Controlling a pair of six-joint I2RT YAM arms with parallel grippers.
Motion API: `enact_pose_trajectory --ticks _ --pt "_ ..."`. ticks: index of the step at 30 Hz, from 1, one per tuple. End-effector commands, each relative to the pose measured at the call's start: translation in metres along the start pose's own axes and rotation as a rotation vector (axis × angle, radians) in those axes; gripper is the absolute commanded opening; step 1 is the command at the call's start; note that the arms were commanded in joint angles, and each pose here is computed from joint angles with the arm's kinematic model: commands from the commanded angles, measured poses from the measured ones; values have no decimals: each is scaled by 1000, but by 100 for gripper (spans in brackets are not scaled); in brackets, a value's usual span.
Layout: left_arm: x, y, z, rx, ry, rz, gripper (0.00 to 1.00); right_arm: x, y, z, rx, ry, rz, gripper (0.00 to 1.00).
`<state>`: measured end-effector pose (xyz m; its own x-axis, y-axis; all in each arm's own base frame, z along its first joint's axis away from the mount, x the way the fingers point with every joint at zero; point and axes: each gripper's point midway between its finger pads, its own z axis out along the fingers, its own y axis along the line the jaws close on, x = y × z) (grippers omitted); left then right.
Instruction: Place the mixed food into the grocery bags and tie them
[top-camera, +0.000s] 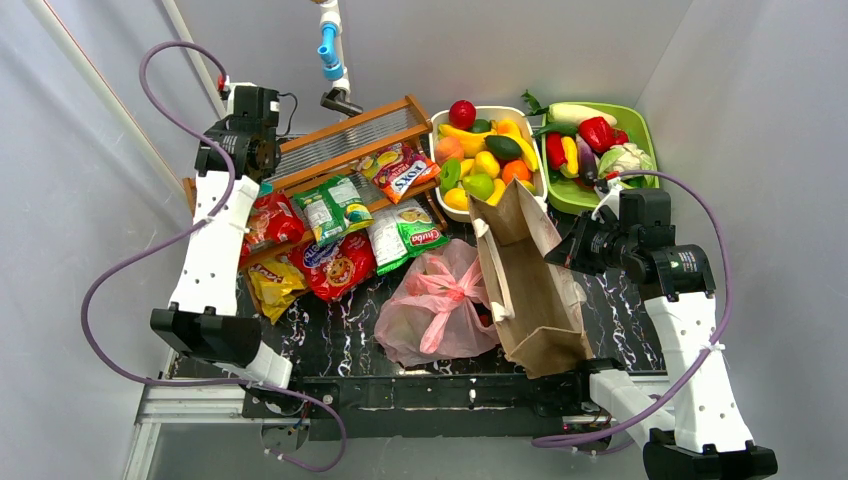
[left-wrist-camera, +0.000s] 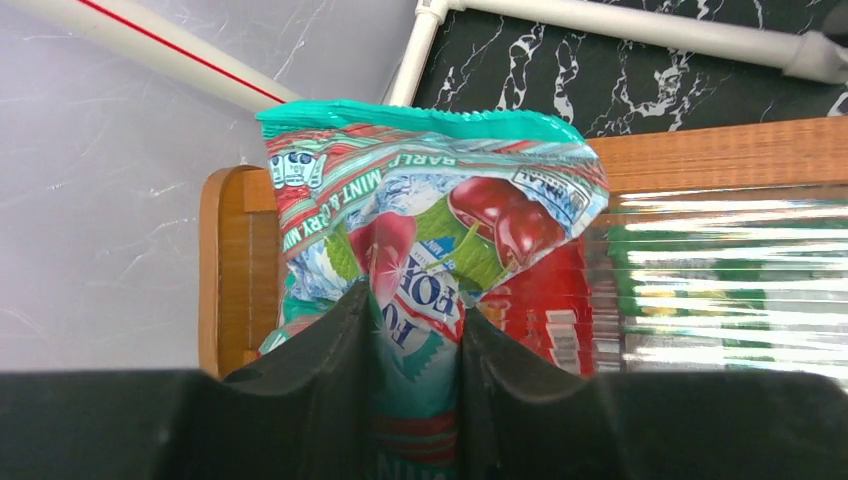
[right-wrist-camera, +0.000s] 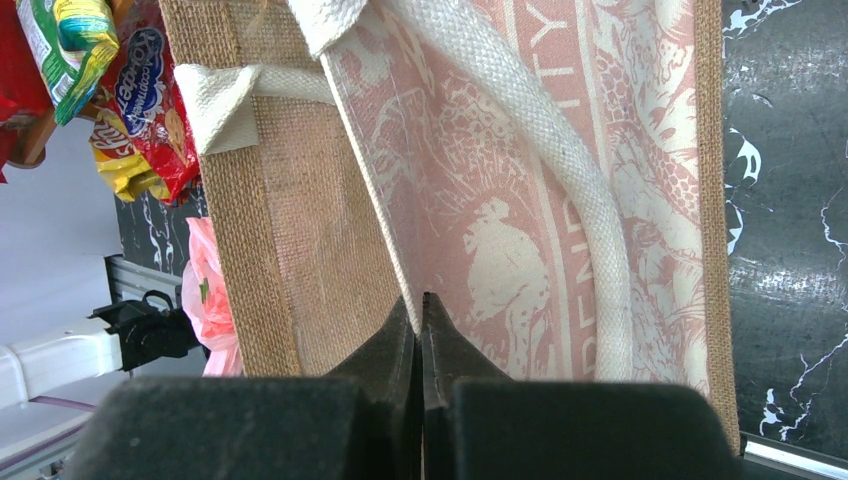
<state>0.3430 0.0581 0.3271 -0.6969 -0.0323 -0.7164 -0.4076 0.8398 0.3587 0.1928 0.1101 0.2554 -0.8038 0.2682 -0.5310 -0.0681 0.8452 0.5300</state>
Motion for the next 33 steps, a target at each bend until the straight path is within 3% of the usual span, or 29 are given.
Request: enact_pose_trajectory --ticks 1,4,8,18,33 --pt "21 0 -7 44 50 1 20 -6 9 0 -47 -21 -7 1" --pt "22 -3 -11 74 55 -23 5 -6 9 0 -44 -20 -6 1" --pt "24 -13 -22 154 68 -85 0 -6 8 -1 -40 -21 -6 1" --pt "6 -10 -54 261 -3 -157 0 -7 10 -3 -40 -18 -6 1" --pt "-44 -69 -162 909 -149 -295 0 -8 12 -6 -43 -22 -5 1"
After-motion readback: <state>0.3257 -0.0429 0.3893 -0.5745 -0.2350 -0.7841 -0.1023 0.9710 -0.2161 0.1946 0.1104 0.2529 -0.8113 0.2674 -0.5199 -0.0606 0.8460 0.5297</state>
